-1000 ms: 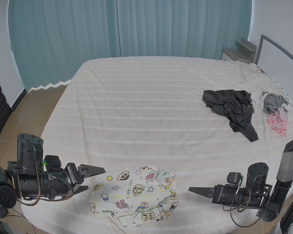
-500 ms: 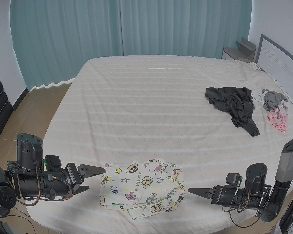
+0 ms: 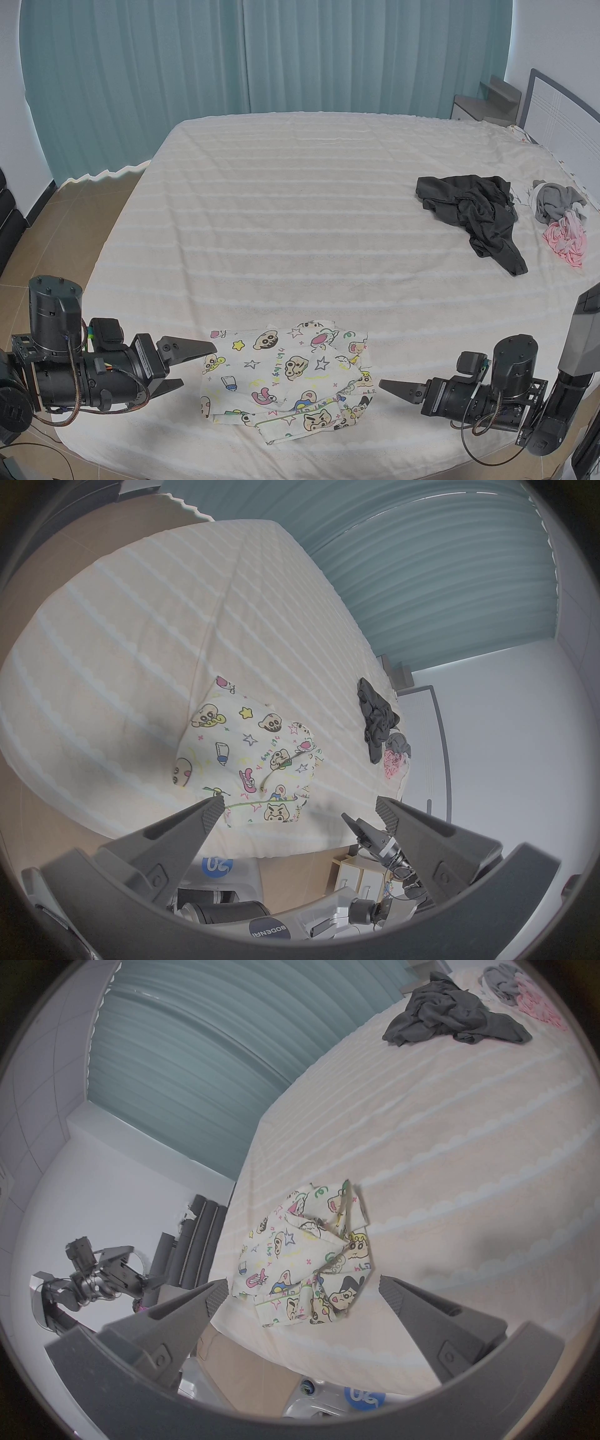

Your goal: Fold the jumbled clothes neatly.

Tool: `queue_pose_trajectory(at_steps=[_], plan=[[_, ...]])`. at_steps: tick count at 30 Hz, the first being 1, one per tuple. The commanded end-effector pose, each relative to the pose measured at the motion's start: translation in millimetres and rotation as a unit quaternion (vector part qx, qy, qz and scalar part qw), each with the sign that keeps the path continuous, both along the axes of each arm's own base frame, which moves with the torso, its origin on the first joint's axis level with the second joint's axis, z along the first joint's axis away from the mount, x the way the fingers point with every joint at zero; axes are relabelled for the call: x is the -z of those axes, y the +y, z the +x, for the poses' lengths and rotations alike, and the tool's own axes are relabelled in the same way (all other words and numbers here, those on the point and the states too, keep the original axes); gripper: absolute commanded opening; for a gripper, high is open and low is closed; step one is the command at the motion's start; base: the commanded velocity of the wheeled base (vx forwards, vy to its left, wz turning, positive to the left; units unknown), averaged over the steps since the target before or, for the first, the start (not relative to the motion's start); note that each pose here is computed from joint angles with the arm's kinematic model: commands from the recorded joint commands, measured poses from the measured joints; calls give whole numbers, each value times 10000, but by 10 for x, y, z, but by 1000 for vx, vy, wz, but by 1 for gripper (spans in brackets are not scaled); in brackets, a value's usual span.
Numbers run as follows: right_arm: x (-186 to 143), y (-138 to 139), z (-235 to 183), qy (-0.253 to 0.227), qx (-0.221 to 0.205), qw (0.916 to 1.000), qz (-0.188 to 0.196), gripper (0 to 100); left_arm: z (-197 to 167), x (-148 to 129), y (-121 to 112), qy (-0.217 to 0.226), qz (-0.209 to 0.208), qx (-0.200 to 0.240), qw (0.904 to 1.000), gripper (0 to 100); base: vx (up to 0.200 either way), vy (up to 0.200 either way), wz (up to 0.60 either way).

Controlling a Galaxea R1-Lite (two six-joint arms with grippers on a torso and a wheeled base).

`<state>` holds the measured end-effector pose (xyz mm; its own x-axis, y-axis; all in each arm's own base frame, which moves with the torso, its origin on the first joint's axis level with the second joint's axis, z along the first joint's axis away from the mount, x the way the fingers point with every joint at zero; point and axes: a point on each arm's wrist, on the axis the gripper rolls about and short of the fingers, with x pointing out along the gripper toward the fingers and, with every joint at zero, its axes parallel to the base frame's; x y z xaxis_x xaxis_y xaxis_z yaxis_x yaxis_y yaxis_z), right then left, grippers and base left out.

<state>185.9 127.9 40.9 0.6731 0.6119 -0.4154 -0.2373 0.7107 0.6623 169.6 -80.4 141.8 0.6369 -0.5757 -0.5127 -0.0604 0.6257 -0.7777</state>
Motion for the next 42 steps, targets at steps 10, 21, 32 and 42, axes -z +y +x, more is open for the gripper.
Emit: queue_pose_trajectory(at_steps=[10, 21, 32, 42], plan=[[-155, 485, 394, -55, 187, 9955, -925, 100, 11, 15, 15, 6, -2, -51, 10000, 100, 0, 200, 0], [-377, 876, 746, 172, 835, 9520, -2939, 100, 13, 18, 14, 0, 16, -39, 10000, 100, 0, 73, 0], [-137, 1083, 942, 349, 1024, 8931, -4366, 100, 13, 18, 14, -6, 24, -42, 10000, 100, 0, 0, 0], [209, 1029, 893, 704, 918, 8735, -4729, 100, 33, 46, 6, 57, 51, -42, 10000, 100, 0, 0, 0]])
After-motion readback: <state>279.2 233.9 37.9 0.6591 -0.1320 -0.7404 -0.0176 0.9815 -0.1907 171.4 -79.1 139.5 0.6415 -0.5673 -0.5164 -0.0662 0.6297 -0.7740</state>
